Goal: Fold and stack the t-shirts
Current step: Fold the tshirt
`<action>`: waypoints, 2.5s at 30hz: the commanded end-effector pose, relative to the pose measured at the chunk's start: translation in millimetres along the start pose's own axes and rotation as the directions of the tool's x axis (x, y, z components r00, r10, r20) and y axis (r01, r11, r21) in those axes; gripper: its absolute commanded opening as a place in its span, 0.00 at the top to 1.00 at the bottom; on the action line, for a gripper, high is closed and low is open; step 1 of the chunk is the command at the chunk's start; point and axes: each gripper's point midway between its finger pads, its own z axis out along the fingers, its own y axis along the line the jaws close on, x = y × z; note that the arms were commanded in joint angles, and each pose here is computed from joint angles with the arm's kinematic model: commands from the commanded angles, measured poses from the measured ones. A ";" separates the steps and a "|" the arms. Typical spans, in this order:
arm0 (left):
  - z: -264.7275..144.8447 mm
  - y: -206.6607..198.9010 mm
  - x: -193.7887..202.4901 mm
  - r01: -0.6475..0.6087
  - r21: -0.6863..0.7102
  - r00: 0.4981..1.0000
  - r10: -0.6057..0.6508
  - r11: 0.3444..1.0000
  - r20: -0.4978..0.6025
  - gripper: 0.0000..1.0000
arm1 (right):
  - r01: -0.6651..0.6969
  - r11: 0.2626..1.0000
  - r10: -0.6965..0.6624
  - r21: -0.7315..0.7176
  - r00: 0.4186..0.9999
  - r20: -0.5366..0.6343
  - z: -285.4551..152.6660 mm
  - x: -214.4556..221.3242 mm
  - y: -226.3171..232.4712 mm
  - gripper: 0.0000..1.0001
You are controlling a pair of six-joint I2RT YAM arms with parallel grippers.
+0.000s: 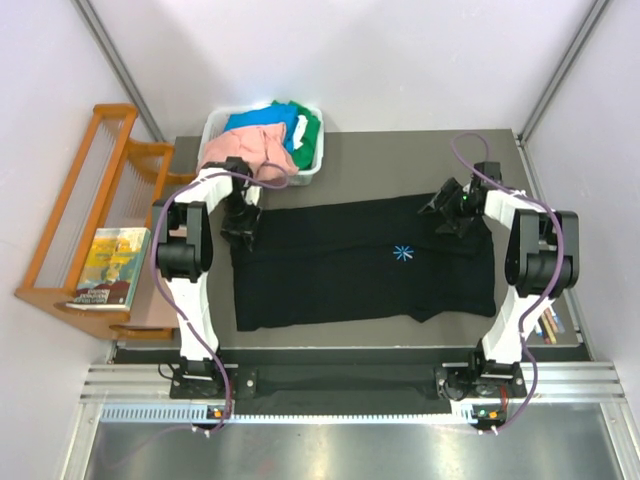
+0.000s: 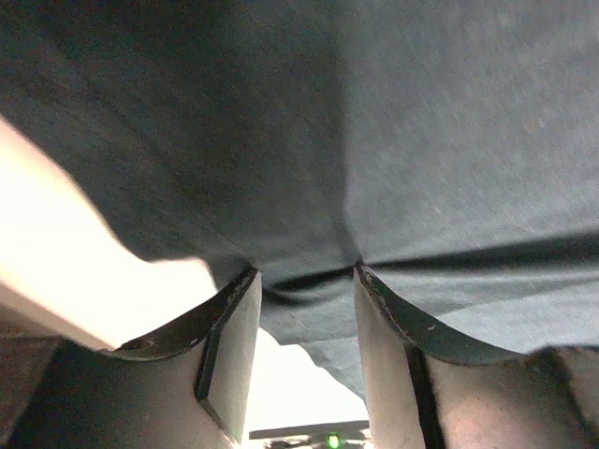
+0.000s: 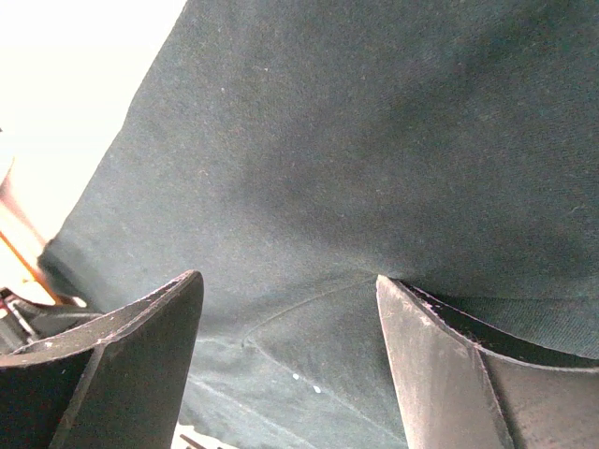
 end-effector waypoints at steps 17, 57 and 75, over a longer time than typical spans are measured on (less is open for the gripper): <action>-106.6 -9.9 -46.9 -0.074 0.021 0.917 0.060 0.997 0.393 0.46 | 0.151 0.988 -0.146 -0.015 0.970 0.195 -41.9 -44.0 33.2 0.10; -58.0 -87.6 134.2 -0.574 -0.162 0.783 0.596 0.802 0.176 0.46 | 0.304 0.934 -0.322 0.189 0.944 0.070 -151.4 184.4 -70.3 0.07; -66.3 -90.2 124.8 -0.549 -0.256 0.794 0.592 0.796 0.139 0.49 | 0.094 0.876 -0.193 0.473 0.967 0.164 -159.3 134.1 -84.1 0.05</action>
